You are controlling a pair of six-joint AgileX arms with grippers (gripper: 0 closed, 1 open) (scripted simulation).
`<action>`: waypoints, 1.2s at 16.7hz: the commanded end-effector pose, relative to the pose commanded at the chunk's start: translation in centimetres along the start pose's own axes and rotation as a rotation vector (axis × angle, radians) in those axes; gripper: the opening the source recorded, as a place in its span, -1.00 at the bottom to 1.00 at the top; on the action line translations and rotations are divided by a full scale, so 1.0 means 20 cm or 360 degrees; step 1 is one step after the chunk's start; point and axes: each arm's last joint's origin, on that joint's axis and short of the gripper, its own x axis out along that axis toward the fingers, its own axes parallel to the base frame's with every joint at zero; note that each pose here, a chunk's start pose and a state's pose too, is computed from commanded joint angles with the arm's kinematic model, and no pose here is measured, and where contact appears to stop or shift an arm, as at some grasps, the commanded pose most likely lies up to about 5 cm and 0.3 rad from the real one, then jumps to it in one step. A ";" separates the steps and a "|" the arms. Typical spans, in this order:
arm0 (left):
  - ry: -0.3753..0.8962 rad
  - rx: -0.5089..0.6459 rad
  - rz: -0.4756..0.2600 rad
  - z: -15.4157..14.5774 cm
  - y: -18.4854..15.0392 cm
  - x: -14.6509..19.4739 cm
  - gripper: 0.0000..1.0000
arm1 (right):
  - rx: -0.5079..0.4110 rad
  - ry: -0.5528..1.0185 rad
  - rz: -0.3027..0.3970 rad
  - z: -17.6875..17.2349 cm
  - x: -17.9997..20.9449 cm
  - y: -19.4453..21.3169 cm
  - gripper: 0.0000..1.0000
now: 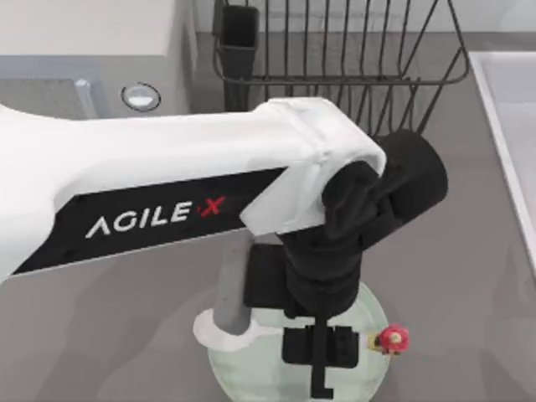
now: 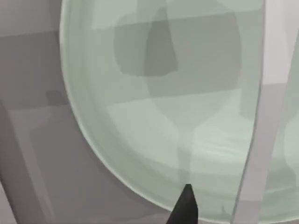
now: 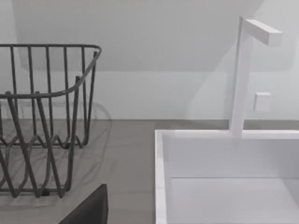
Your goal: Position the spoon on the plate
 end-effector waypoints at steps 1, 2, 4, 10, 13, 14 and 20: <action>-0.0003 -0.0027 -0.0010 0.00 -0.02 0.02 -1.00 | 0.0000 0.0000 0.0000 0.00 0.00 0.00 1.00; -0.0009 -0.0053 -0.0019 0.01 -0.04 0.05 -1.00 | 0.0000 0.0000 0.0000 0.00 0.00 0.00 1.00; -0.0032 -0.0100 -0.0027 0.02 -0.09 0.11 -1.00 | 0.0000 0.0000 0.0000 0.00 0.00 0.00 1.00; -0.0130 -0.0173 0.0019 0.08 -0.13 0.30 -1.00 | 0.0000 0.0000 0.0000 0.00 0.00 0.00 1.00; -0.0130 -0.0173 0.0019 0.08 -0.13 0.30 -1.00 | 0.0000 0.0000 0.0000 0.00 0.00 0.00 1.00; -0.0130 -0.0173 0.0019 0.08 -0.13 0.30 -1.00 | 0.0000 0.0000 0.0000 0.00 0.00 0.00 1.00; -0.0130 -0.0173 0.0019 0.08 -0.13 0.30 -0.10 | 0.0000 0.0000 0.0000 0.00 0.00 0.00 1.00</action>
